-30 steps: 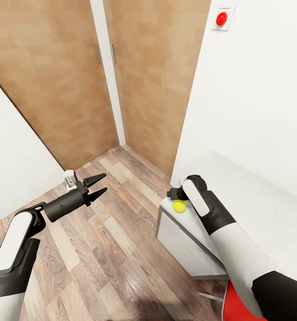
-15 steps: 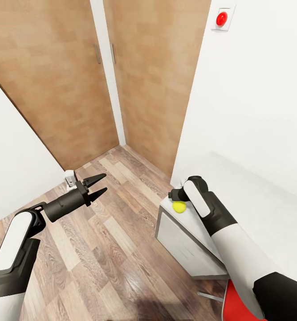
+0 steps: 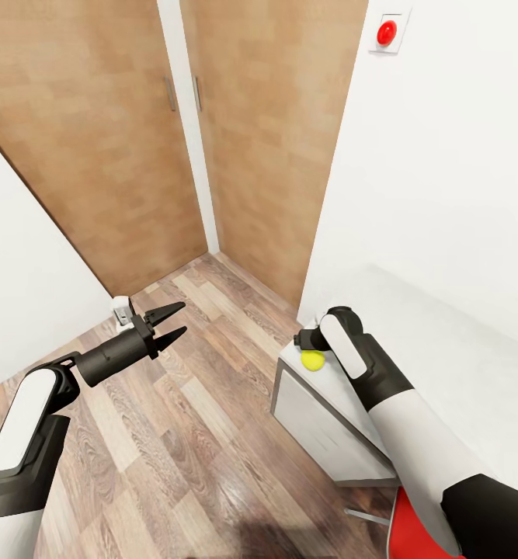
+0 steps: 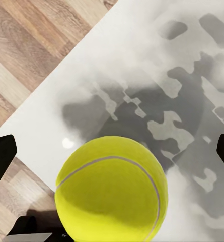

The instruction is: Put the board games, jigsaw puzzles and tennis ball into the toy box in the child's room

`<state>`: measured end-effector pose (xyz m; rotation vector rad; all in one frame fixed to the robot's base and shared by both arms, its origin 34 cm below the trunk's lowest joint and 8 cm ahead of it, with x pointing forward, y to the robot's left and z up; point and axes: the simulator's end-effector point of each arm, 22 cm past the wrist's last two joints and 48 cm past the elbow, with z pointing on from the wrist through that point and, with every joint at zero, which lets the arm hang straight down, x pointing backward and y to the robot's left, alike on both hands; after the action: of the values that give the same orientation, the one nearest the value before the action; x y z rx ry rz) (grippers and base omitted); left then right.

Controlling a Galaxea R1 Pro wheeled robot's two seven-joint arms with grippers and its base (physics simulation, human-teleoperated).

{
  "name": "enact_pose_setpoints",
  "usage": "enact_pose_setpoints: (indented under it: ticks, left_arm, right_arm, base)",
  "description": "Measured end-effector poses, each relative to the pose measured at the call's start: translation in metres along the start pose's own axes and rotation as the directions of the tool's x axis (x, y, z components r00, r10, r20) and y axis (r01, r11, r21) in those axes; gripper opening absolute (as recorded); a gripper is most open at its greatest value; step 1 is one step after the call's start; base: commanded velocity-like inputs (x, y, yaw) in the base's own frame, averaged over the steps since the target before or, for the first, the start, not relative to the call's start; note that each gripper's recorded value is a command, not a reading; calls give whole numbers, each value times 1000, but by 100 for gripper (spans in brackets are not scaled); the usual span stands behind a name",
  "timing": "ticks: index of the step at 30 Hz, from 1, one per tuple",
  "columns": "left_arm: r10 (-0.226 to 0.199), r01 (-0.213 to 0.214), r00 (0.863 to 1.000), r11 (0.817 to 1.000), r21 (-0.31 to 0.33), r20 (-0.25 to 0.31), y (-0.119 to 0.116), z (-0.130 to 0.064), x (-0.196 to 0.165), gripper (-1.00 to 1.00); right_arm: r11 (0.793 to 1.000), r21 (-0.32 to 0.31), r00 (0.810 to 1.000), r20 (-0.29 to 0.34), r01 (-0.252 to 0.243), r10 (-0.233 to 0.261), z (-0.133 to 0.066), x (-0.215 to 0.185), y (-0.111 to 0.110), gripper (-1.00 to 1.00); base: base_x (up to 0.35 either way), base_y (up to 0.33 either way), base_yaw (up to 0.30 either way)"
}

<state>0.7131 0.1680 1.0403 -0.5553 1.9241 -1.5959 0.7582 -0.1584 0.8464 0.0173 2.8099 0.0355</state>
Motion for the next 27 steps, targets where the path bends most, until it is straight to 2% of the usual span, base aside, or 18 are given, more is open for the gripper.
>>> enact_pose_setpoints:
  ticks: [27]
  left_arm:
    - [0, 0, 1000, 1000, 1, 0, 0, 0, 0, 100]
  right_arm:
    - [1000, -8, 1000, -21, 0, 0, 5, 12, 4, 100]
  base:
    - [0, 0, 0]
